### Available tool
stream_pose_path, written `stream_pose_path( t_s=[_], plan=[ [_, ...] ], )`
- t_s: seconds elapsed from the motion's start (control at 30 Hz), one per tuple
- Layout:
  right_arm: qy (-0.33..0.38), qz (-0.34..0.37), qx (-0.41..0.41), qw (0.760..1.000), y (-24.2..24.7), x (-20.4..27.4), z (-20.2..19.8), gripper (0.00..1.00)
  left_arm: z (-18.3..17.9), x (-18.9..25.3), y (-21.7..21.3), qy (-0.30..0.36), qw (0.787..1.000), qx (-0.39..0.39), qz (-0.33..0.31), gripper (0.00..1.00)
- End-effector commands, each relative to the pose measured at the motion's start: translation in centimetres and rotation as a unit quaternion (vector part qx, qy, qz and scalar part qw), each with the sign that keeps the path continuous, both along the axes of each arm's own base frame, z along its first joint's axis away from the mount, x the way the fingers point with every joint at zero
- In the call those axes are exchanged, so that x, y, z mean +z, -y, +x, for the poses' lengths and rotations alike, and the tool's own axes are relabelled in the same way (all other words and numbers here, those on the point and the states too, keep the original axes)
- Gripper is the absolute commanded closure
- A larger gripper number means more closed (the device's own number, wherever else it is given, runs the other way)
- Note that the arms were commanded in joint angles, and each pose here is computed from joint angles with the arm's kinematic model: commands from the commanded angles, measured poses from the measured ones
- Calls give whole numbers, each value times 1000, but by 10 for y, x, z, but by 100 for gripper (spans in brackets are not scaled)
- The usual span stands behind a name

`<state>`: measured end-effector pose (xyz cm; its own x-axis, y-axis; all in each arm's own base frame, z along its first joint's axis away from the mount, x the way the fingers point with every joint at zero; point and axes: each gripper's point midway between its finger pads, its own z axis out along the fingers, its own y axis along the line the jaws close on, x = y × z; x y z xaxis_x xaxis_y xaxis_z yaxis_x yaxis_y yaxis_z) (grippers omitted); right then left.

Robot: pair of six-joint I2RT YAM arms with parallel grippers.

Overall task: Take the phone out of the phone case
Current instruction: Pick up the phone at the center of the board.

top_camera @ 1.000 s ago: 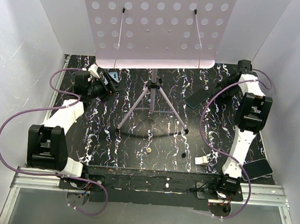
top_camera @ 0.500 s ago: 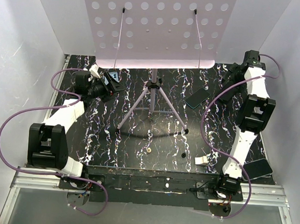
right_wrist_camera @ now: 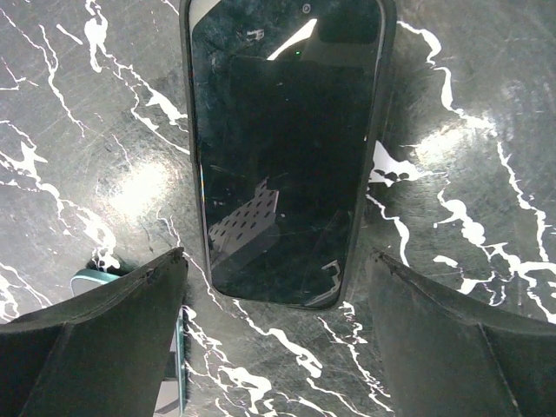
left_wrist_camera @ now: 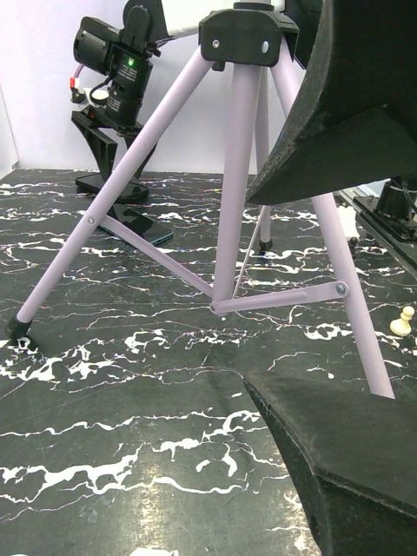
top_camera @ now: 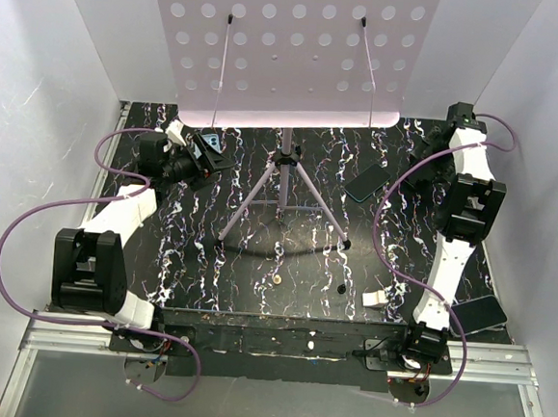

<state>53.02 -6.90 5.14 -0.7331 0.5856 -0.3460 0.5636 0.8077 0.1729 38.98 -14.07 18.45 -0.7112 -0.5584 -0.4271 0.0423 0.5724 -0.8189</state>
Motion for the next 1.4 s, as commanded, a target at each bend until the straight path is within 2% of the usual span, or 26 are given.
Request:
stream_pose_path(
  t_s=[0.0, 0.27, 0.5, 0.73, 0.87, 1.0, 1.07, 1.17, 1.23, 1.27, 1.37],
  plan=[
    [1, 18, -15, 1000, -6, -6, 7, 11, 2, 4, 0, 11, 1000, -6, -9, 24],
    [-4, 31, -18, 999, -14, -12, 7, 9, 1, 4, 1, 11, 1000, -10, -19, 18],
    [-51, 17, -29, 998, -15, -23, -4, 8, 2, 5, -1, 13, 1000, -7, -19, 16],
    [-82, -5, 17, 996, -24, -30, -10, 10, 1, 7, -1, 11, 1000, -7, -25, 16],
    [-95, -32, 32, 994, -29, -29, -16, 18, 1, 10, -1, 16, 1000, -9, -25, 16],
    [-102, -4, 44, 994, -41, -26, -24, 40, 1, 12, -1, 18, 999, -9, -25, 17],
    [-114, 8, 49, 992, -45, -24, -34, 48, -1, 13, -1, 20, 999, -10, -24, 17],
    [-131, 24, 60, 989, -53, -15, -59, 51, -3, 13, 0, 21, 999, -12, -25, 17],
    [-140, 26, 69, 987, -57, -10, -83, 51, -3, 13, 0, 21, 999, -13, -26, 17],
    [-159, 25, 74, 984, -59, -16, -105, 49, -3, 14, 1, 21, 999, -14, -28, 17],
    [-160, 17, 80, 984, -59, -13, -136, 43, -4, 12, 2, 18, 999, -16, -34, 17]
  ],
)
